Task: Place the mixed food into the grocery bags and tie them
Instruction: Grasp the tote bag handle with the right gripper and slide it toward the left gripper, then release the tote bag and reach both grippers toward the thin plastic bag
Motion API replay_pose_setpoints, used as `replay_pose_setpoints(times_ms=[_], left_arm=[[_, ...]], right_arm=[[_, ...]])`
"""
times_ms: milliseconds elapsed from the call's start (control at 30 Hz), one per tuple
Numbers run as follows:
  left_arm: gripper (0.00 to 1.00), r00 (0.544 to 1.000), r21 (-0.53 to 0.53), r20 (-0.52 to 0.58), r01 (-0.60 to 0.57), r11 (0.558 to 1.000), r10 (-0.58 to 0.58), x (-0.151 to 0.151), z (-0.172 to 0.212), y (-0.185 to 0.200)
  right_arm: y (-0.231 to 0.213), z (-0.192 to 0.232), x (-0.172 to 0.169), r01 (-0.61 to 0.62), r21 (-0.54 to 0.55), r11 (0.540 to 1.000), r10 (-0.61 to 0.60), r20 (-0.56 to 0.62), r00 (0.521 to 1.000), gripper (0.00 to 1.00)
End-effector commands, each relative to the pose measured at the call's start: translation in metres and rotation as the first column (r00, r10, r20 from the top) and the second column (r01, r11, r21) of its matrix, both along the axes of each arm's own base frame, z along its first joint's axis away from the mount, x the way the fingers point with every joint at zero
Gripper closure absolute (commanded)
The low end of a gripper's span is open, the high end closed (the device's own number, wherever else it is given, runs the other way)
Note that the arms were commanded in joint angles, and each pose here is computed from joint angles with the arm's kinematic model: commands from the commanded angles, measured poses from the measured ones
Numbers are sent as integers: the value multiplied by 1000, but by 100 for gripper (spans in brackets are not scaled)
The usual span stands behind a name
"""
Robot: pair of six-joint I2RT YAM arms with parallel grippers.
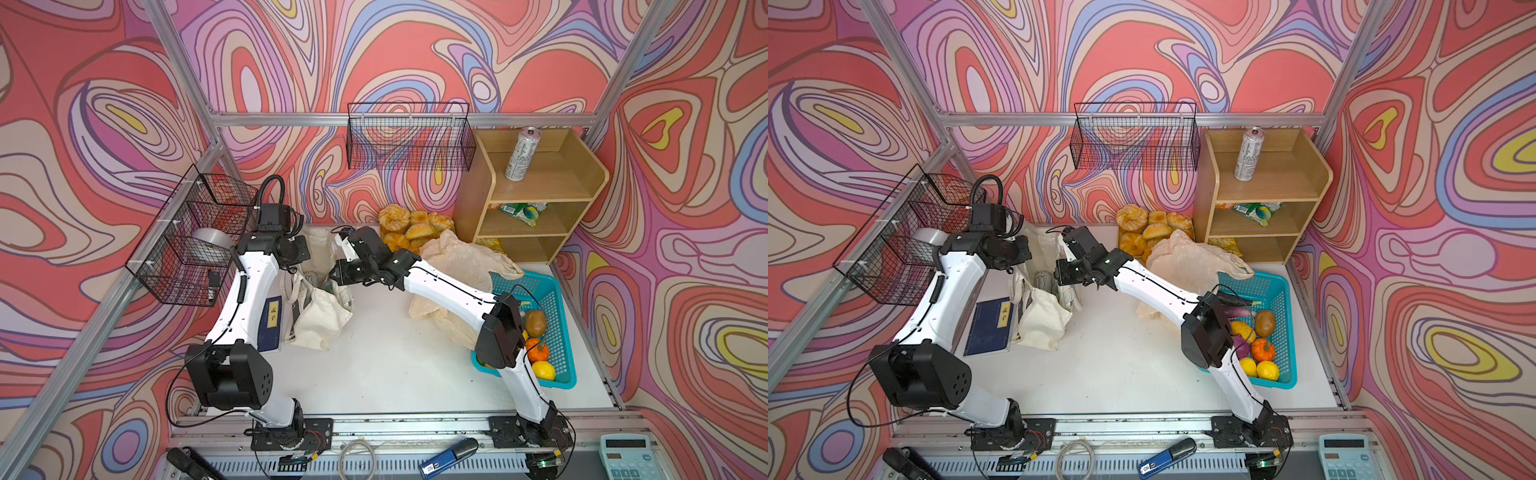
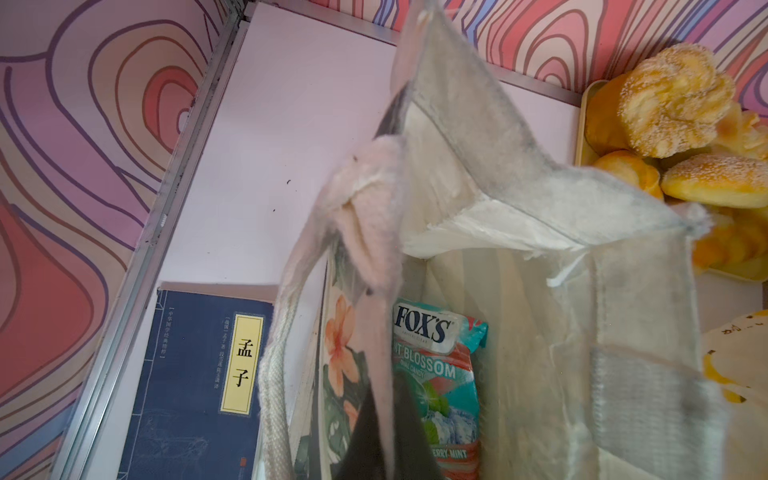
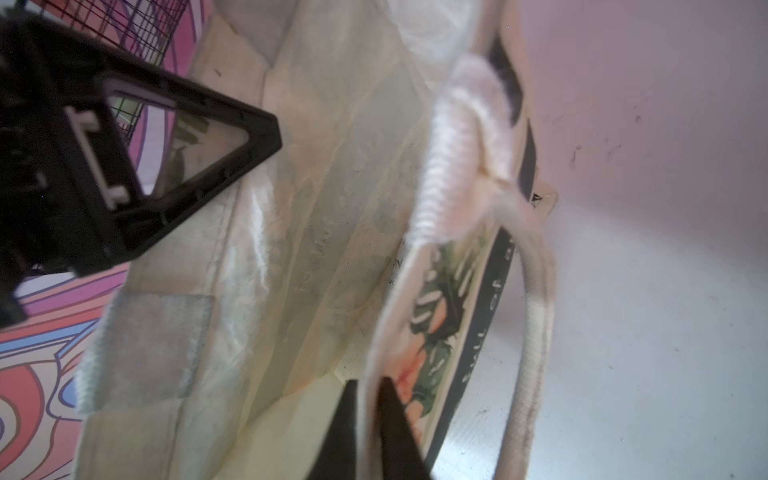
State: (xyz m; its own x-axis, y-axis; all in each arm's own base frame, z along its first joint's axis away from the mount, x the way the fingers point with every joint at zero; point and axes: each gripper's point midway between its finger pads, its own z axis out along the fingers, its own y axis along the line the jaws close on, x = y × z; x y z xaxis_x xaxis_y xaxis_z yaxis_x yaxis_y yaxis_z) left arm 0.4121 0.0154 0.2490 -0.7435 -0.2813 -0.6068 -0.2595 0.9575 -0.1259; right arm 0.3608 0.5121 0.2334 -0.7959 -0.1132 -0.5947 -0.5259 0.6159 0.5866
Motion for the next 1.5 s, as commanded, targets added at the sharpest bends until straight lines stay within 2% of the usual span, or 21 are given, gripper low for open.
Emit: replay_pose_setpoints(times_ms=[0, 67, 133, 233, 333, 467, 567, 633, 767, 867, 967, 1100, 1267, 1333, 1467], left_arm=[[88, 999, 56, 43, 14, 998, -16, 9, 18, 6], [54, 999, 74, 43, 8, 997, -11, 7, 19, 9], [32, 998, 97, 60, -14, 995, 9, 3, 27, 14], [12, 994, 127, 99, -51, 991, 38, -4, 42, 21], [2, 989, 132, 139, -73, 989, 55, -12, 60, 24], [0, 980, 116, 187, -83, 990, 61, -22, 81, 23], [0, 976, 75, 217, -42, 996, 25, -28, 94, 13], [0, 975, 35, 223, -13, 999, 5, -32, 101, 4], [0, 967, -32, 248, 69, 997, -59, -38, 114, -22], [0, 953, 11, 264, 149, 989, -147, -41, 125, -55], [0, 931, 37, 263, 250, 968, -251, -44, 132, -100], [0, 887, 85, 246, 381, 921, -390, -53, 127, -164], [0, 839, 122, 183, 498, 858, -513, -73, 98, -232], [0, 826, 137, 166, 522, 842, -539, -81, 85, -250], [0, 810, 103, 148, 558, 823, -568, -92, 60, -272]], right_arm=[[5, 26, -4, -29, 47, 998, 27, 43, 999, 50], [-6, 36, -6, -18, 30, 999, 15, 74, 997, 38], [-21, 49, -8, 1, 11, 1000, -2, 107, 994, 30], [-47, 67, -8, 35, -6, 999, -33, 142, 989, 26], [-77, 87, -7, 86, -1, 996, -84, 175, 981, 25], [-132, 112, -5, 187, 14, 982, -186, 206, 961, 25], [-192, 120, -2, 304, 6, 953, -298, 211, 931, 25], [-237, 119, -2, 395, -4, 919, -386, 202, 900, 25], [-329, 106, -8, 571, -48, 819, -555, 180, 812, 22], [-386, 81, -13, 670, -109, 734, -655, 148, 741, 18], [-426, 52, -14, 720, -146, 678, -717, 82, 692, 17], [-446, 19, -10, 736, -128, 664, -745, -36, 666, 17], [-450, -14, -5, 743, -143, 653, -757, -120, 642, 17], [-448, -22, -2, 745, -119, 657, -753, -153, 640, 17], [-438, -36, 4, 724, -76, 685, -718, -236, 655, 19]])
